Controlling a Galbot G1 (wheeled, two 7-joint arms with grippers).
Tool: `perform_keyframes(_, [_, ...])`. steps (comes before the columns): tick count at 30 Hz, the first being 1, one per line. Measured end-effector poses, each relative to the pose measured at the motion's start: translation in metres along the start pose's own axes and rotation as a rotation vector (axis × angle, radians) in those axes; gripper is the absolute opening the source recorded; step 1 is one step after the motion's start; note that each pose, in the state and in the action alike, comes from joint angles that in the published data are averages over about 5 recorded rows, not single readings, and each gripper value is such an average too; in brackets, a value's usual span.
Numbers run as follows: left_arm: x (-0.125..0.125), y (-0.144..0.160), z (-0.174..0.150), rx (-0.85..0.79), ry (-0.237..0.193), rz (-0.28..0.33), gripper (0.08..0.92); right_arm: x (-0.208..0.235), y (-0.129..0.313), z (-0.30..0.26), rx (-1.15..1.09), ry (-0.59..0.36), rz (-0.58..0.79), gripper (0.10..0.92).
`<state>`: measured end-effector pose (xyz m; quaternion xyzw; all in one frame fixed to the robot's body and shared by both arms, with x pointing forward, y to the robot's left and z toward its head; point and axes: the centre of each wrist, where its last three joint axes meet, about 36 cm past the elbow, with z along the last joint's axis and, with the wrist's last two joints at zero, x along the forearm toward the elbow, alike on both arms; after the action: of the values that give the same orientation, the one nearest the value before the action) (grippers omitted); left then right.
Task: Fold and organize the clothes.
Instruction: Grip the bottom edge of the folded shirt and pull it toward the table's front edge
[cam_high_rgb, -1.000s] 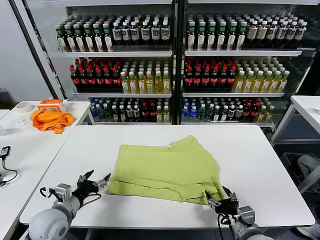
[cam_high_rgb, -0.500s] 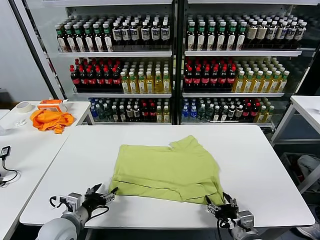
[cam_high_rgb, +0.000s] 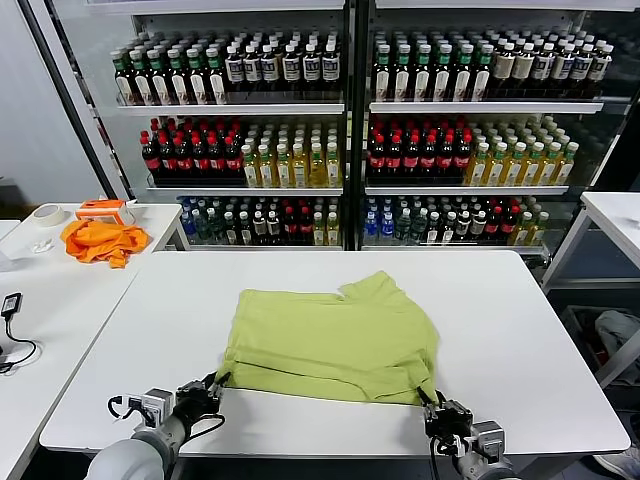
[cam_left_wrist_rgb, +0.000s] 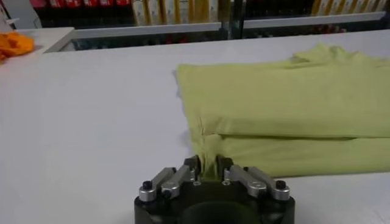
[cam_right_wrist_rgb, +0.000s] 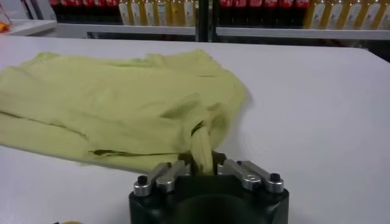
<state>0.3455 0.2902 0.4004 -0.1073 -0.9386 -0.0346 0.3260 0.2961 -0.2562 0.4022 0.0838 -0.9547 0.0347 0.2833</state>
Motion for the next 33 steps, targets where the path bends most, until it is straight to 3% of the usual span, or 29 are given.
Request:
perform_keyframes(6, [0.009, -0.001, 0.001, -0.010, 0.014, 0.002, 0.083, 0.008, -0.002, -0.002, 0.023, 0.005, -0.017, 0.122])
perform_keyframes(25, [0.079, -0.006, 0.017, -0.022, 0.049, -0.017, 0.081, 0.042, 0.010, 0.003, 0.083, 0.020, -0.059, 0.123])
perform_keyframes(30, [0.083, -0.004, 0.017, -0.039, 0.036, -0.031, 0.110, 0.047, 0.012, -0.001, 0.094, 0.011, -0.059, 0.211])
perform_keyframes(33, [0.084, 0.000, 0.015, -0.051, 0.020, -0.041, 0.186, 0.050, 0.011, -0.005, 0.105, 0.005, -0.056, 0.298])
